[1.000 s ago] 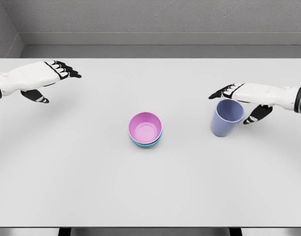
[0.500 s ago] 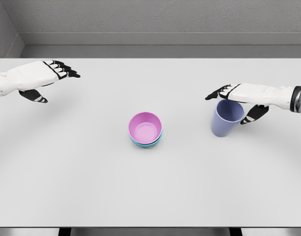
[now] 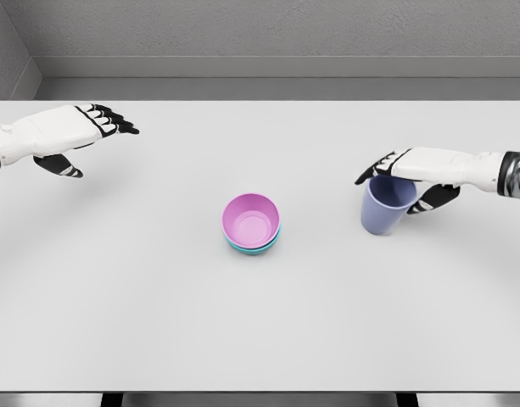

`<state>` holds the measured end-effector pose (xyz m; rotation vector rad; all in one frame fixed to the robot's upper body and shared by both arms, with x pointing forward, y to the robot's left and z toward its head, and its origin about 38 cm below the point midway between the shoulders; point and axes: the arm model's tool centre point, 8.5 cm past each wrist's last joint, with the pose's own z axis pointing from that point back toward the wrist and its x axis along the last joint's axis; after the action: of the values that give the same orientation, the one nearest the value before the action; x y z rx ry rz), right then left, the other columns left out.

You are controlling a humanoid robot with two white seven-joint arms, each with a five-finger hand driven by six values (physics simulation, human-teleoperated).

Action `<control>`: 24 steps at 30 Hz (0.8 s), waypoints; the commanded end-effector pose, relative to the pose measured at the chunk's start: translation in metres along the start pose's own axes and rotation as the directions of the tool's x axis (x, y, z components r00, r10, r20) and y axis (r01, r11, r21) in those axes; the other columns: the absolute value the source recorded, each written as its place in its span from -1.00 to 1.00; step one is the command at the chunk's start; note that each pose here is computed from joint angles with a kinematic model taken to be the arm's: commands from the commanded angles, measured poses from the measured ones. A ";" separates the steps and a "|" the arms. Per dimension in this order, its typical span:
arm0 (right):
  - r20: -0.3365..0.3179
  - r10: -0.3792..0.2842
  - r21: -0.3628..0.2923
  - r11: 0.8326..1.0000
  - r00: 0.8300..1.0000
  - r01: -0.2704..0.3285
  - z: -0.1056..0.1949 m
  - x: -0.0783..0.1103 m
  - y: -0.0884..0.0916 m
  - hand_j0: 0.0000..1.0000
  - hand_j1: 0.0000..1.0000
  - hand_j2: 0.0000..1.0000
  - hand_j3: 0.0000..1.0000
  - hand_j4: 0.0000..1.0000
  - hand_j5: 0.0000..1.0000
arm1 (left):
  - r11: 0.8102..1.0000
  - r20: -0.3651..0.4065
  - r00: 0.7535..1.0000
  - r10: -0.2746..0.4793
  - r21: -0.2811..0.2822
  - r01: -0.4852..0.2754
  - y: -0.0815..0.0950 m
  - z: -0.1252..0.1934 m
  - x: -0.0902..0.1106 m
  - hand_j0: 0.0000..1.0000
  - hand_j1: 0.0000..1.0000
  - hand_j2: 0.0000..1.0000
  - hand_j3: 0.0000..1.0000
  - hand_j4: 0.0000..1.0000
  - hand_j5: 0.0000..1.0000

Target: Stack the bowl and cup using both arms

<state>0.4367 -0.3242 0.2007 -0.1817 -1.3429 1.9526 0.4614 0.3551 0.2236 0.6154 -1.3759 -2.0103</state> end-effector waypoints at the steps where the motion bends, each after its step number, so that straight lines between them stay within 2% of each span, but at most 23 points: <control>1: 0.001 -0.005 -0.002 1.000 1.000 0.005 0.000 0.000 0.000 0.40 0.40 0.40 0.40 0.40 0.40 | 1.000 -0.001 1.000 0.005 0.005 -0.005 0.001 0.000 0.000 1.00 1.00 1.00 1.00 1.00 1.00; 8: 0.001 -0.003 -0.003 1.000 1.000 0.003 0.001 0.000 -0.001 0.41 0.41 0.41 0.41 0.41 0.41 | 1.000 -0.002 1.000 0.004 0.004 -0.004 0.001 0.001 -0.001 1.00 1.00 1.00 1.00 1.00 1.00; 24: -0.013 0.027 -0.069 0.997 1.000 -0.027 0.012 -0.001 -0.026 0.40 0.40 0.40 0.40 0.40 0.40 | 1.000 -0.002 1.000 0.004 0.004 -0.004 0.001 0.001 -0.001 1.00 1.00 1.00 1.00 1.00 1.00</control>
<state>0.4434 -0.3281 0.2228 -0.2379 -1.3928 1.9364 0.4613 0.3556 0.2237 0.6164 -1.3750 -2.0103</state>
